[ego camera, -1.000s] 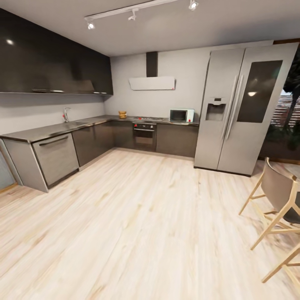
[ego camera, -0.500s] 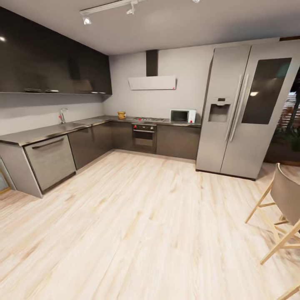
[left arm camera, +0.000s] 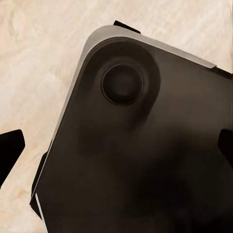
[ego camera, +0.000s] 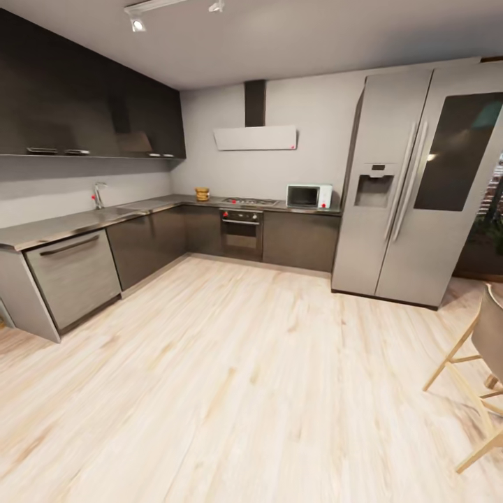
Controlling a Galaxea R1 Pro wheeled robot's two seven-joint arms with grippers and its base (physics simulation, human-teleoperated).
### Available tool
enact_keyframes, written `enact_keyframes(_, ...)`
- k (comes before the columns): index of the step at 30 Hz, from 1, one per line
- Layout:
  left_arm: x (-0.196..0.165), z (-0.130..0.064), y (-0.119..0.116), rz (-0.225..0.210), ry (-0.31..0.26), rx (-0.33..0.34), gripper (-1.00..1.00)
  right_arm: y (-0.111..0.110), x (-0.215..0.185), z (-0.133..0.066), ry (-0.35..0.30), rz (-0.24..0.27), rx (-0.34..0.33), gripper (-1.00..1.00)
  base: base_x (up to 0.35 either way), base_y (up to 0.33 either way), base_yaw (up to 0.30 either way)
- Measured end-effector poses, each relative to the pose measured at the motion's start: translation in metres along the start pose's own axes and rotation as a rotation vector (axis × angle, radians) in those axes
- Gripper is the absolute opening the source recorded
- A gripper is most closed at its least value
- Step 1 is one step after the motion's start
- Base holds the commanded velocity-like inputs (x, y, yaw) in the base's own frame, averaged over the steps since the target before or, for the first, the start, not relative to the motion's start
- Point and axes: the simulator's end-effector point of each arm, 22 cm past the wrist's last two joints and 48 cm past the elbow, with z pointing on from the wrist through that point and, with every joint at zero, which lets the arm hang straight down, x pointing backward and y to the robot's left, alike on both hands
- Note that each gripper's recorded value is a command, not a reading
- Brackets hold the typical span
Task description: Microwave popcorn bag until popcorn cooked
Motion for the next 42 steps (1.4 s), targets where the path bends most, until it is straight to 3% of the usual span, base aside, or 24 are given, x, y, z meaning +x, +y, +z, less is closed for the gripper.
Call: enact_keyframes(42,-0.0005,0.0,0.0003,0.001,-0.002,-0.001,1.0,-0.0004,-0.0004,0.0,-0.002,0.0,0.0,1.0,0.324,0.0,0.0)
